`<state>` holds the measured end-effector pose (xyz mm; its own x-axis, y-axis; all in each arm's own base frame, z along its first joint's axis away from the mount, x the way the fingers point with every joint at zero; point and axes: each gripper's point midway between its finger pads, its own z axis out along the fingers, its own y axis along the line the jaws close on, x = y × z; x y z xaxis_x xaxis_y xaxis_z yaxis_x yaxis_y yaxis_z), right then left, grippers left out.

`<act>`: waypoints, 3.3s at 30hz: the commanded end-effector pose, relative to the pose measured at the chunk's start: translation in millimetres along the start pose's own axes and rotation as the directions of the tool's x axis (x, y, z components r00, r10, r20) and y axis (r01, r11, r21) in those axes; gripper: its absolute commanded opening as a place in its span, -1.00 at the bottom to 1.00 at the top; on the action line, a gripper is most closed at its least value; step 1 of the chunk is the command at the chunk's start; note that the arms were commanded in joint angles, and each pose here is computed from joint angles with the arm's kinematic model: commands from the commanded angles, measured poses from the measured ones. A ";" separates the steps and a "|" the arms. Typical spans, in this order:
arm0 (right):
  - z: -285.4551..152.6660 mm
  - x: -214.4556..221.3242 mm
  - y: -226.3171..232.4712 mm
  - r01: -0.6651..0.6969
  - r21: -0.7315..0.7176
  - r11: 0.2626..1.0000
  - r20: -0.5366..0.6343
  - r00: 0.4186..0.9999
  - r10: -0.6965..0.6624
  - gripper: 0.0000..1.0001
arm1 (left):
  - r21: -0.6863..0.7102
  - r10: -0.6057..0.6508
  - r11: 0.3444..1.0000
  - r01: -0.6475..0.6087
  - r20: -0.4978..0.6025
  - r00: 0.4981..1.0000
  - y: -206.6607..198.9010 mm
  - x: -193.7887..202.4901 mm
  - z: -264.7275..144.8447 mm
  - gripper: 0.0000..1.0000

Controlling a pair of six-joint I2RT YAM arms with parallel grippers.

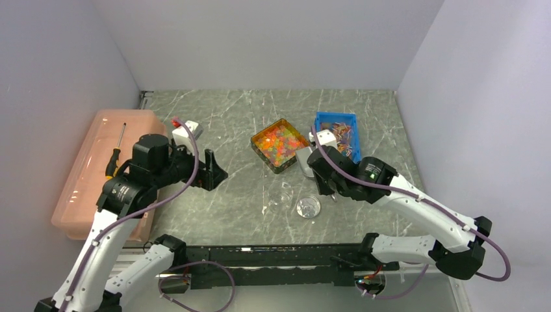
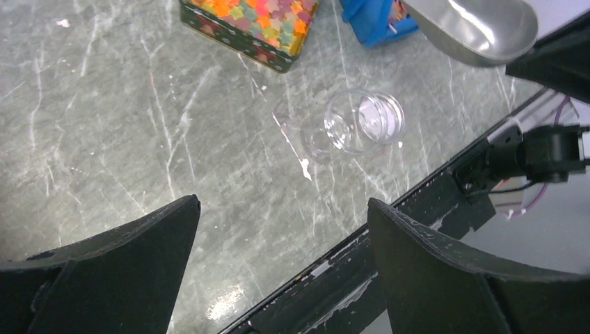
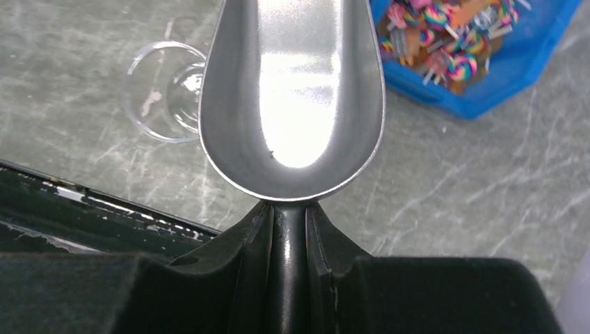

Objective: Pack the candies
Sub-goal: Scoop the fake candies from the storage box.

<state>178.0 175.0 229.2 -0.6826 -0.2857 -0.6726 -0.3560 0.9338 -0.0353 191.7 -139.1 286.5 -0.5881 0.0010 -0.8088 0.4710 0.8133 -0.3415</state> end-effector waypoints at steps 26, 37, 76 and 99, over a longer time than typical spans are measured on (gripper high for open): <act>39.1 34.2 -93.8 -0.370 0.182 0.911 -0.199 0.893 0.403 -1.00 | 0.090 0.154 0.984 -0.155 0.014 0.988 -35.1 14.1 5.6 0.99; 61.0 30.2 -105.5 -0.379 0.164 0.911 -0.237 0.881 0.410 -1.00 | 0.100 0.141 0.985 -0.142 0.018 0.990 -27.5 33.9 31.9 0.99; 102.7 39.5 -115.7 -0.375 0.165 0.912 -0.299 0.862 0.409 -1.00 | 0.022 0.138 0.990 -0.138 -0.032 0.990 -7.8 51.7 39.6 0.99; 153.5 7.8 -140.7 -0.458 0.247 0.854 -0.076 0.869 0.489 -1.00 | -0.007 0.139 0.990 -0.139 -0.056 0.989 -1.8 54.8 43.8 0.99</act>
<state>285.3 80.6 112.5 -0.8940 0.1462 -0.4235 0.1158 0.9885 0.0969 182.9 -165.7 218.8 -0.5648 0.1558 -0.8104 0.5505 0.8027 -0.2293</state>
